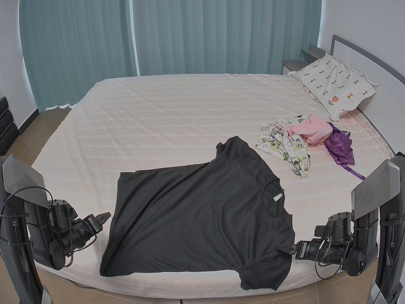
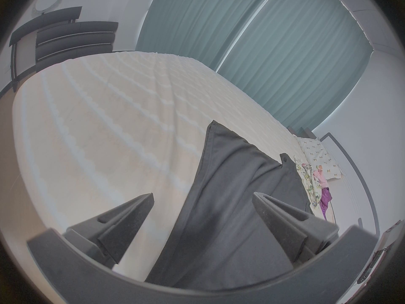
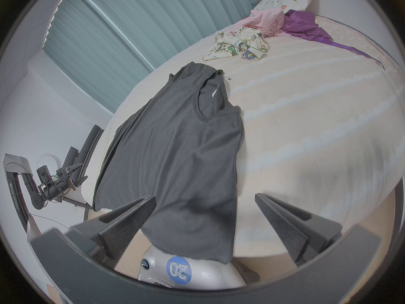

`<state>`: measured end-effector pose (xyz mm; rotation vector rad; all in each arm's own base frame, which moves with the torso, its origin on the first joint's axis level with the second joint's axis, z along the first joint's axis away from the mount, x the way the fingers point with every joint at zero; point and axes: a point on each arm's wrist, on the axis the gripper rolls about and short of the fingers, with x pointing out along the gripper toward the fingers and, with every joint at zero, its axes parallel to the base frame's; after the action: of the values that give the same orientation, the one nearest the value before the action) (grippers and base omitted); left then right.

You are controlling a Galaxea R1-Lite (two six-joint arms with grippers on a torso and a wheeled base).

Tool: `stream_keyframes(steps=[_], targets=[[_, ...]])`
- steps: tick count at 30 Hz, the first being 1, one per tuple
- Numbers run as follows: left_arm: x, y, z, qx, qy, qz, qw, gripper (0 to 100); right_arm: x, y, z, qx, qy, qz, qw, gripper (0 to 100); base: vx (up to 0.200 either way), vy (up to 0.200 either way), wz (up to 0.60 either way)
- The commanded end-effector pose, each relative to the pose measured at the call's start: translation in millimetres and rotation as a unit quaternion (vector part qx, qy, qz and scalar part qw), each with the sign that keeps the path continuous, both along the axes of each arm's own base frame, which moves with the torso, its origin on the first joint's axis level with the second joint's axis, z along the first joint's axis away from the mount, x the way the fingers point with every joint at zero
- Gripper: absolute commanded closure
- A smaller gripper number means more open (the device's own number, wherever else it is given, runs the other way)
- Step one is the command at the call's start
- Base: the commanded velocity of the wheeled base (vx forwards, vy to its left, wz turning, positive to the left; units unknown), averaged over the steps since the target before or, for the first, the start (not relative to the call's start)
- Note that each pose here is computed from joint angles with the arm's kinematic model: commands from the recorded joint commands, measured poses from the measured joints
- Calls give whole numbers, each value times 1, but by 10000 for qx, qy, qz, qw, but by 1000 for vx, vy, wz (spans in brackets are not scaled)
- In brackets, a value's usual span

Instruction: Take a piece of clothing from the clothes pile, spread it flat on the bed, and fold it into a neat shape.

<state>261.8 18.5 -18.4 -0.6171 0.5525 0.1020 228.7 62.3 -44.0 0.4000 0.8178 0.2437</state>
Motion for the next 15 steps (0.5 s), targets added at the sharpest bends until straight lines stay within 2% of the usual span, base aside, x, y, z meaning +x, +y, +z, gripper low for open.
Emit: stream_keyframes(steps=[1, 8, 11, 15], targets=[[5, 0, -1, -2, -110, 15, 9999, 0, 1, 0, 0, 9, -32, 2, 10000, 0, 0, 0, 0], [30, 1, 2, 139, -506, 195, 9984, 0, 0, 2, -1, 9, -7, 28, 10000, 0, 0, 0, 0], [62, -1, -5, 296, -704, 380, 9964, 0, 0, 2, -2, 12, 1, 49, 10000, 0, 0, 0, 0], [98, -4, -14, 308, -666, 344, 9967, 0, -1, 3, -4, 2, 38, 57, 10000, 0, 0, 0, 0]])
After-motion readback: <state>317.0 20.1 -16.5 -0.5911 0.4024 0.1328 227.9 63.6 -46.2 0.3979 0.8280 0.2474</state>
